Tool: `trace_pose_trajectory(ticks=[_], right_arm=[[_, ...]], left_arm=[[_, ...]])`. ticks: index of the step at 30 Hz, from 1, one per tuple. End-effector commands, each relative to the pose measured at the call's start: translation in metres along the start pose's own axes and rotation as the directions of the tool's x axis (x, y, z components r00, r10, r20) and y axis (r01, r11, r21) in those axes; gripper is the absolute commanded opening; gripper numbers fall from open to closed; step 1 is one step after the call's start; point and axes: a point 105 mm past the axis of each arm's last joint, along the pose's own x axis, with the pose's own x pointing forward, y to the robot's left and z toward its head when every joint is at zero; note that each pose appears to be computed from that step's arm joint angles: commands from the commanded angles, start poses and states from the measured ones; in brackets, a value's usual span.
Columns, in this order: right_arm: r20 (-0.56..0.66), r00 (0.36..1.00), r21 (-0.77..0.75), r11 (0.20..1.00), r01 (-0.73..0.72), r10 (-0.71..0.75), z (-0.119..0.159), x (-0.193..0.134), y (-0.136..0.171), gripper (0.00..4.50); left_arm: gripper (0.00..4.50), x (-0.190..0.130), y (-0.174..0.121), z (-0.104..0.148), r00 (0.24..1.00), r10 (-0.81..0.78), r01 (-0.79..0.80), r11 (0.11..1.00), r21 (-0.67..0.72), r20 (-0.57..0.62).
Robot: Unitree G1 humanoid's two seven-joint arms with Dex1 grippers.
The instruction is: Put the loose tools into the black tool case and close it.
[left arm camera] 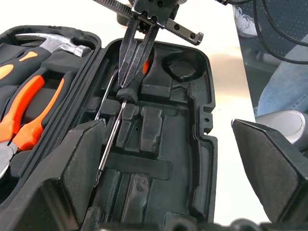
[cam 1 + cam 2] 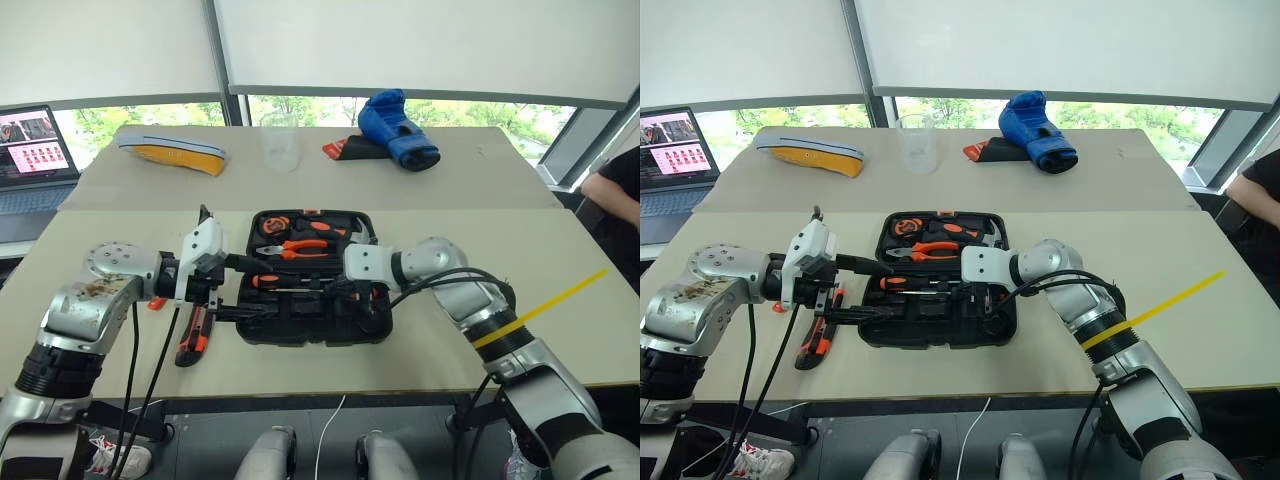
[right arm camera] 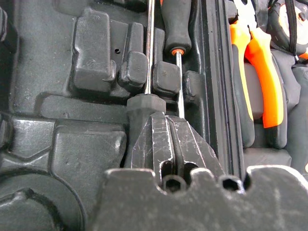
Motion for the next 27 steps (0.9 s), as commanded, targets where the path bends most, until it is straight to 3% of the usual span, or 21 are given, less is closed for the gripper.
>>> trace_pose_trajectory(ticks=[1,2,7,11,14,19,27], right_arm=[[0.316,0.949,0.144,0.989,-0.032,-0.016,0.067,-0.031,-0.008,0.32],[0.351,0.936,0.167,0.985,-0.045,-0.017,0.075,-0.038,-0.008,0.32],[0.463,0.886,0.214,0.97,-0.11,-0.002,0.102,-0.075,0.003,1.98],[0.44,0.898,0.24,0.962,-0.128,0.01,0.092,-0.089,0.02,3.38],[0.397,0.918,0.263,0.958,-0.112,-0.002,0.079,-0.085,0.027,4.29],[0.385,0.923,0.264,0.959,-0.1,-0.01,0.075,-0.082,0.033,4.4],[0.387,0.921,0.252,0.966,-0.065,-0.039,0.08,-0.083,0.039,4.4]], left_arm=[[4.5,-0.023,0.009,-0.003,0.989,0.147,-0.147,0.989,-0.015,-0.004],[4.5,-0.027,0.01,-0.006,0.984,0.178,-0.178,0.984,-0.028,-0.009],[4.5,-0.066,0.008,-0.036,0.918,0.394,-0.397,0.905,-0.15,-0.052],[4.5,-0.133,0.001,-0.085,0.693,0.696,-0.721,0.658,-0.217,-0.188],[4.5,-0.158,-0.019,-0.105,0.628,0.735,-0.776,0.569,-0.272,-0.254],[4.5,-0.17,-0.028,-0.117,0.621,0.694,-0.782,0.576,-0.237,-0.365],[4.5,-0.146,0.024,-0.112,0.665,0.578,-0.728,0.642,-0.241,-0.473]])
